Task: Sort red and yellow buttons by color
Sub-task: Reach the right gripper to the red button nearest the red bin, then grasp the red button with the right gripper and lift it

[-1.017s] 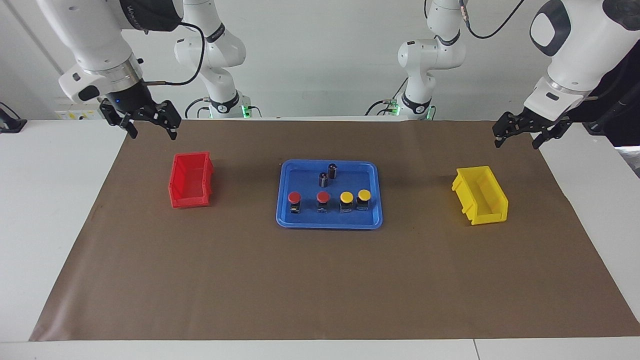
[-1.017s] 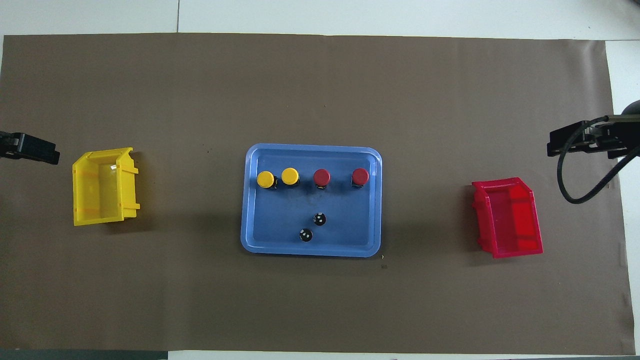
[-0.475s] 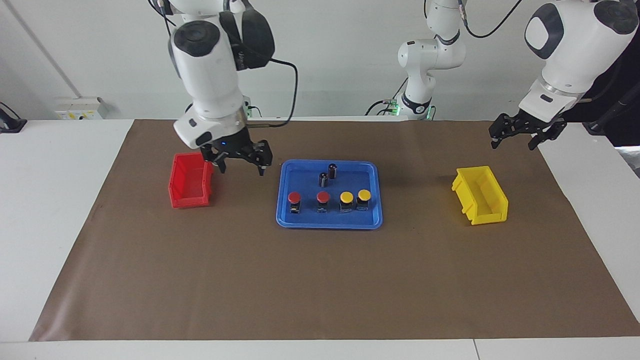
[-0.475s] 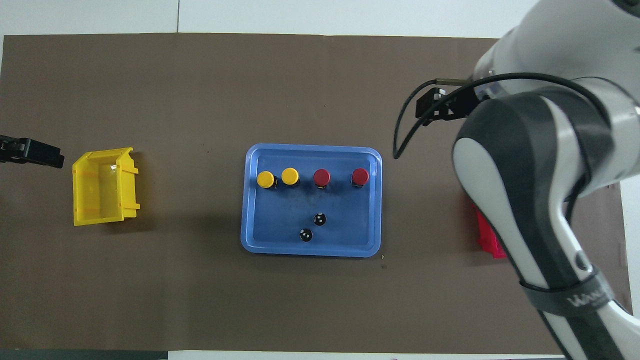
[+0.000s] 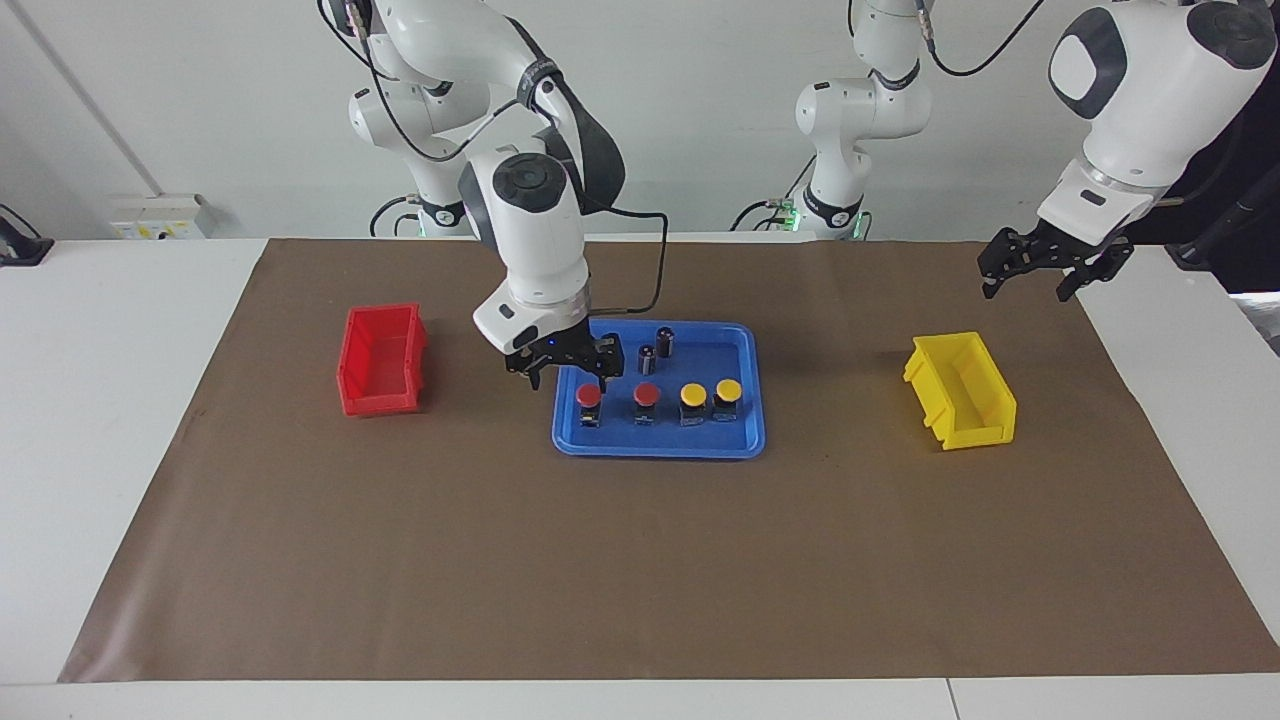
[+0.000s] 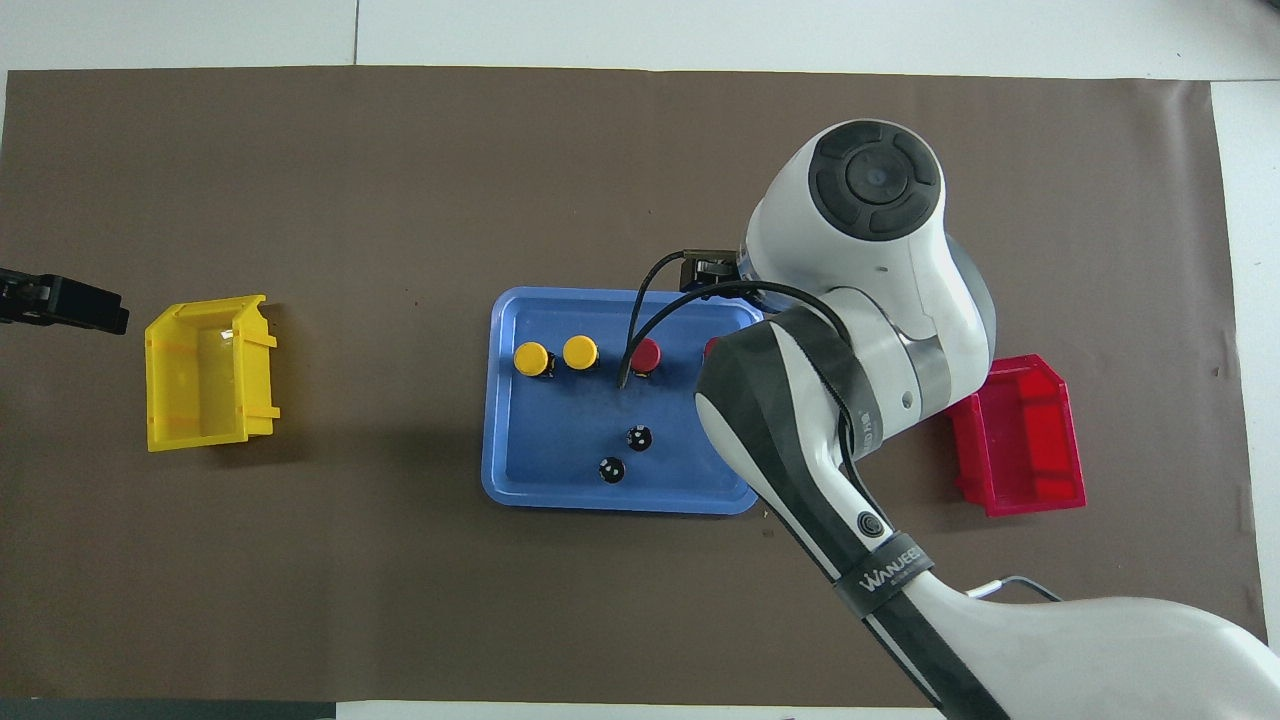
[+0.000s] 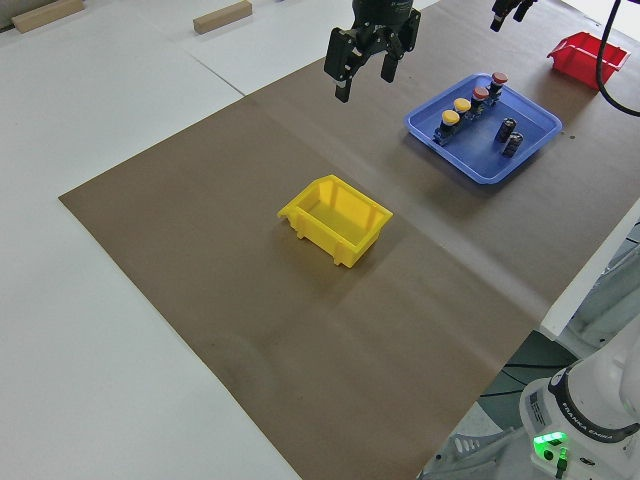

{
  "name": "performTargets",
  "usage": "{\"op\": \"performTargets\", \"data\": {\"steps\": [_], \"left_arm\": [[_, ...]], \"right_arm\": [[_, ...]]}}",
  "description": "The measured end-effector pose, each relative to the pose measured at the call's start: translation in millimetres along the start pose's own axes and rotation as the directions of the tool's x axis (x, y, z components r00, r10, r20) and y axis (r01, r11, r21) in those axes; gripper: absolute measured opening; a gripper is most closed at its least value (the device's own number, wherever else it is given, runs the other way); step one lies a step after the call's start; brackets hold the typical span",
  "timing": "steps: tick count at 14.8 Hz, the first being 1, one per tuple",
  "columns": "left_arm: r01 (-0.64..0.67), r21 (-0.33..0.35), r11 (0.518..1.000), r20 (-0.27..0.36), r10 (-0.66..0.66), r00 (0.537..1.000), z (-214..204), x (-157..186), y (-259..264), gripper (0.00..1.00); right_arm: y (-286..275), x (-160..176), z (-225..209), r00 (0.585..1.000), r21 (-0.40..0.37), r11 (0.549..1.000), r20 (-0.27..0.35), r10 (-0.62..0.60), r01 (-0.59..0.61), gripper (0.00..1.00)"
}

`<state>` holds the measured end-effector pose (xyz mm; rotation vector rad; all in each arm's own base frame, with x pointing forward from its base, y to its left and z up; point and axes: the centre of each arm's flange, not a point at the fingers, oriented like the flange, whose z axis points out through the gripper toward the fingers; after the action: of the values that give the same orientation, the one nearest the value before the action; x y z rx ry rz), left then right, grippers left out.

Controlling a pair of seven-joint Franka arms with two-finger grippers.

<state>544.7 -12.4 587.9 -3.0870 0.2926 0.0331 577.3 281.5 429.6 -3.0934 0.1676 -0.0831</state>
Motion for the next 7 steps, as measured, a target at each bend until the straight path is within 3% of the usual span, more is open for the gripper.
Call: {"op": "performTargets", "data": {"steps": [7], "left_arm": [[0.001,0.0,1.0,0.0,-0.001,1.0,0.0,0.0,-0.1,1.0]], "right_arm": [[-0.2,-26.5,51.6,1.0,-0.007,1.0,0.012,-0.022,0.022,1.0]]}}
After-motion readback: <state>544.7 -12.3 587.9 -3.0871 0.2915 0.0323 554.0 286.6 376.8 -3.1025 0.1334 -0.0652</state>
